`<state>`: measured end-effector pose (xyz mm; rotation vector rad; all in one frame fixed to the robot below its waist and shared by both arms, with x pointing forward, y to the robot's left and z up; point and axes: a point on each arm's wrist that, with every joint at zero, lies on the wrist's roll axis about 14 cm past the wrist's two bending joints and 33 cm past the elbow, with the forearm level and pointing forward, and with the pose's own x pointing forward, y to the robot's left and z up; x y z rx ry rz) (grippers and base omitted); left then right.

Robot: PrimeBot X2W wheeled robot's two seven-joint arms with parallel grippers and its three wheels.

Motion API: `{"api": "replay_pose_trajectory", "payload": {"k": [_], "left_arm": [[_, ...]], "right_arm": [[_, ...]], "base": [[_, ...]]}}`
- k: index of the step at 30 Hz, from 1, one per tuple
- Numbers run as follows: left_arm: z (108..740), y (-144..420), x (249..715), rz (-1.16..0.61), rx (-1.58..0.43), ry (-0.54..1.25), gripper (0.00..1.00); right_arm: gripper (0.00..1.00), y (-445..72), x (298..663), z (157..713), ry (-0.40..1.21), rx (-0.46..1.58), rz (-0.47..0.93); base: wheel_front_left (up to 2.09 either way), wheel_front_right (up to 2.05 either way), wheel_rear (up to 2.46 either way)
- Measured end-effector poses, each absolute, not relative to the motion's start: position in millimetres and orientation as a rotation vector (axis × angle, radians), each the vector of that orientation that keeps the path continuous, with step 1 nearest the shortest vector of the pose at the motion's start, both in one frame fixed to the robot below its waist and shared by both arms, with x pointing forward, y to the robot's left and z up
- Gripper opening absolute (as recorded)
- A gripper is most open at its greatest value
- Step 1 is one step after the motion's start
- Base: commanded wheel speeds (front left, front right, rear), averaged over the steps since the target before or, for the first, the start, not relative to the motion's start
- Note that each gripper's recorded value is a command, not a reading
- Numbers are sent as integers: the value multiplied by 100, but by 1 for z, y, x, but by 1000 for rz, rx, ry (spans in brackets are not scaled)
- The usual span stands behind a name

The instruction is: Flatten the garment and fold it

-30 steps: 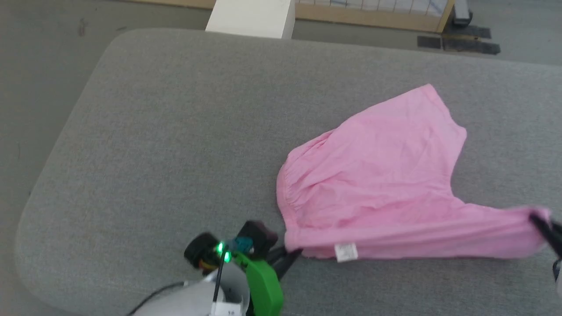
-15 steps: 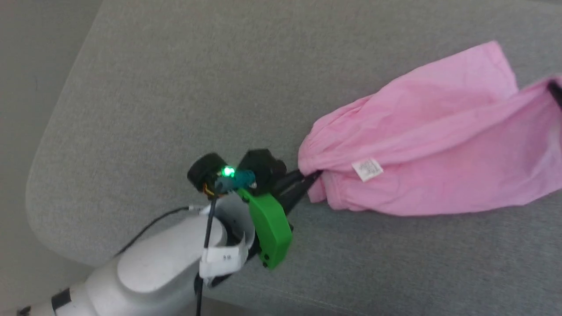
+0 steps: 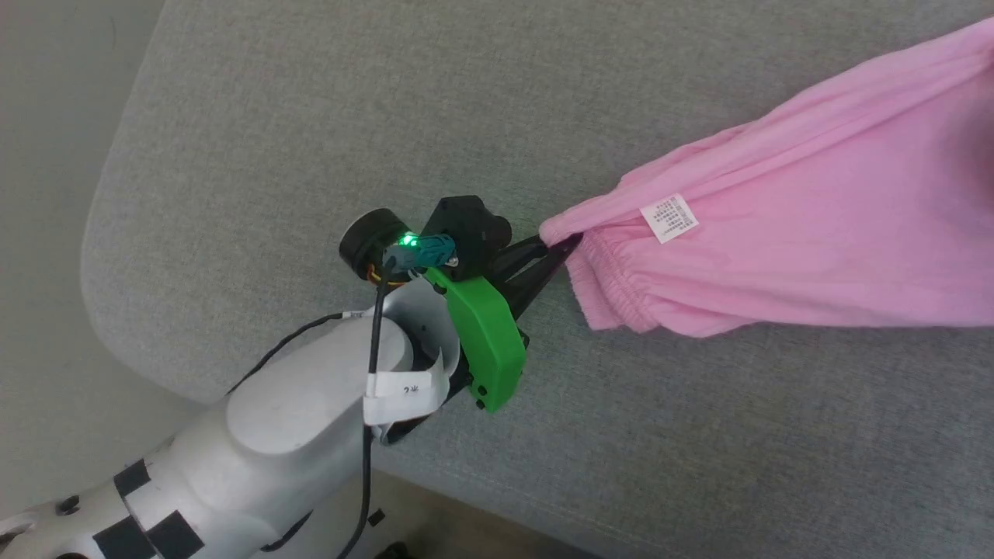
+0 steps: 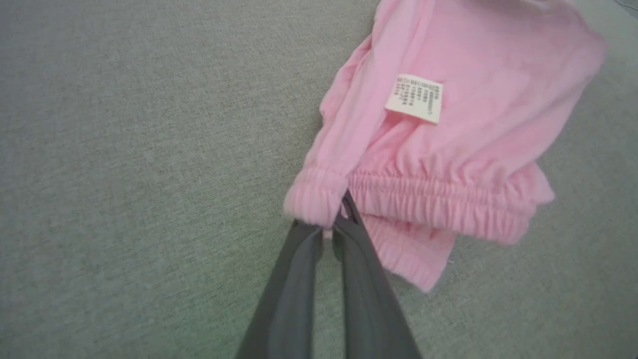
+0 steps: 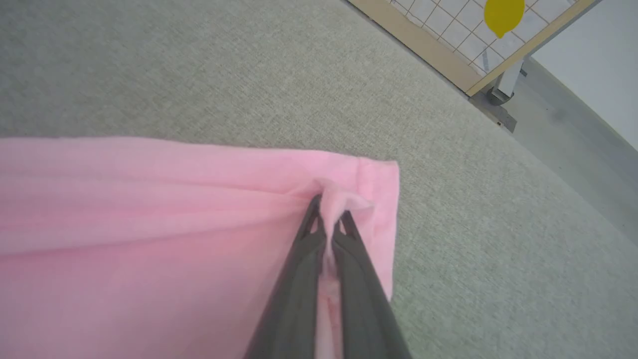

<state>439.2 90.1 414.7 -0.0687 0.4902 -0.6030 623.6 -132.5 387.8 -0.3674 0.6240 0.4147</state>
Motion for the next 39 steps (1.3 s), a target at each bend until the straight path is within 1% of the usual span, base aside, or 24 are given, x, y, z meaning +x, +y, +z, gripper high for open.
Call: {"api": "replay_pose_trajectory", "payload": {"k": [7, 8, 9, 10, 11, 16, 20, 21, 26, 30, 33, 36, 39], "left_arm": [[399, 97, 440, -576, -79, 521, 0], [398, 98, 440, -573, -78, 522, 0], [398, 98, 440, -571, -76, 524, 0], [398, 99, 439, -569, -74, 523, 11], [399, 99, 440, -568, -72, 515, 100], [410, 102, 441, -554, -57, 478, 100], [424, 105, 438, -527, -56, 430, 100], [436, 113, 432, -476, -78, 391, 100], [467, 140, 429, -346, -107, 260, 100], [496, 163, 426, -244, -128, 148, 100], [515, 180, 422, -168, -133, 77, 100], [542, 195, 416, -105, -88, -36, 100], [556, 206, 402, -49, -39, -114, 100]], "right_arm": [[0, -119, 641, 373, 587, -358, 427], [7, -118, 641, 373, 583, -349, 425], [100, -118, 641, 372, 579, -342, 425], [100, -118, 640, 372, 577, -335, 423], [100, -118, 639, 372, 574, -331, 422], [100, -116, 636, 391, 509, -296, 423], [100, -114, 624, 412, 437, -252, 434], [100, -118, 613, 435, 360, -213, 432], [100, -127, 587, 474, 229, -164, 431], [100, -144, 567, 502, 143, -127, 403], [100, -154, 550, 510, 118, -108, 385], [100, -162, 536, 512, 113, -99, 369], [100, -166, 528, 510, 117, -76, 349]], "base": [[0, 0, 0], [0, 0, 0], [0, 0, 0], [0, 0, 0], [0, 0, 0], [0, 0, 0], [0, 0, 0], [0, 0, 0], [0, 0, 0], [0, 0, 0], [0, 0, 0], [0, 0, 0], [0, 0, 0]]}}
